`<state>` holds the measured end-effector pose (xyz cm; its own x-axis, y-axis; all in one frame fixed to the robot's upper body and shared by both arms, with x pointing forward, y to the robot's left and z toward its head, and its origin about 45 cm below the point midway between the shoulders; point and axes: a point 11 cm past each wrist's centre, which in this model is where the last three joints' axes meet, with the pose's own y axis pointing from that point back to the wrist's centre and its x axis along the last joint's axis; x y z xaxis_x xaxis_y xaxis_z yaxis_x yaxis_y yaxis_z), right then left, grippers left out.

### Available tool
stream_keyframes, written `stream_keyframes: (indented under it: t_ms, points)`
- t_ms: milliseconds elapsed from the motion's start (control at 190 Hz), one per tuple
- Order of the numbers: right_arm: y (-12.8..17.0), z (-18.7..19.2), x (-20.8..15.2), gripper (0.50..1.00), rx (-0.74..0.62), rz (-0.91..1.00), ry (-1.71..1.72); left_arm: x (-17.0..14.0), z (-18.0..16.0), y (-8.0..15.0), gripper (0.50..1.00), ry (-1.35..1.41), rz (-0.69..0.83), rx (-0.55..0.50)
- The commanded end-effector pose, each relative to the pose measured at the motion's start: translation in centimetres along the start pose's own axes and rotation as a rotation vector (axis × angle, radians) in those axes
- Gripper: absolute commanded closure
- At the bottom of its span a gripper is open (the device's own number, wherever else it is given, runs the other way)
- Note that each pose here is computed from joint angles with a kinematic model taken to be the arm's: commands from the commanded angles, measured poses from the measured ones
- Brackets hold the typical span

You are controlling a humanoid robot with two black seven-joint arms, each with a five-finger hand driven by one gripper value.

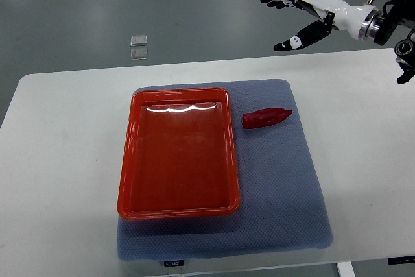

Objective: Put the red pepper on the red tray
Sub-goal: 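Raise the right hand and swing it over the red pepper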

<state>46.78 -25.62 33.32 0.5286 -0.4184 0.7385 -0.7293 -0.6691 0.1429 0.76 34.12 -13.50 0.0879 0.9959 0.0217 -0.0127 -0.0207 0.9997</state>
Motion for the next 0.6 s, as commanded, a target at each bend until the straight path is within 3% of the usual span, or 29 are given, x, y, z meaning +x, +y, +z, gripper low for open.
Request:
stream_keyframes:
  t_ms: [0,231,404,593]
  points:
    - [-0.8,-0.7,-1.1,0.593,-0.029,-0.132,0.125,0.0,0.0,0.0,0.5,-0.002,0.0,0.0]
    - [-1.9,0.3,-5.5,0.603,-0.116,-0.385,0.38,0.0,0.0,0.0,0.5,0.0,0.0,0.0]
    - [-2.0,2.9,-8.1,0.607,-0.238,-0.421,0.446,0.0,0.0,0.0,0.5,0.0,0.0,0.0]
    - [-1.7,4.9,-8.2,0.609,-0.404,-0.389,0.466,0.0,0.0,0.0,0.5,0.0,0.0,0.002]
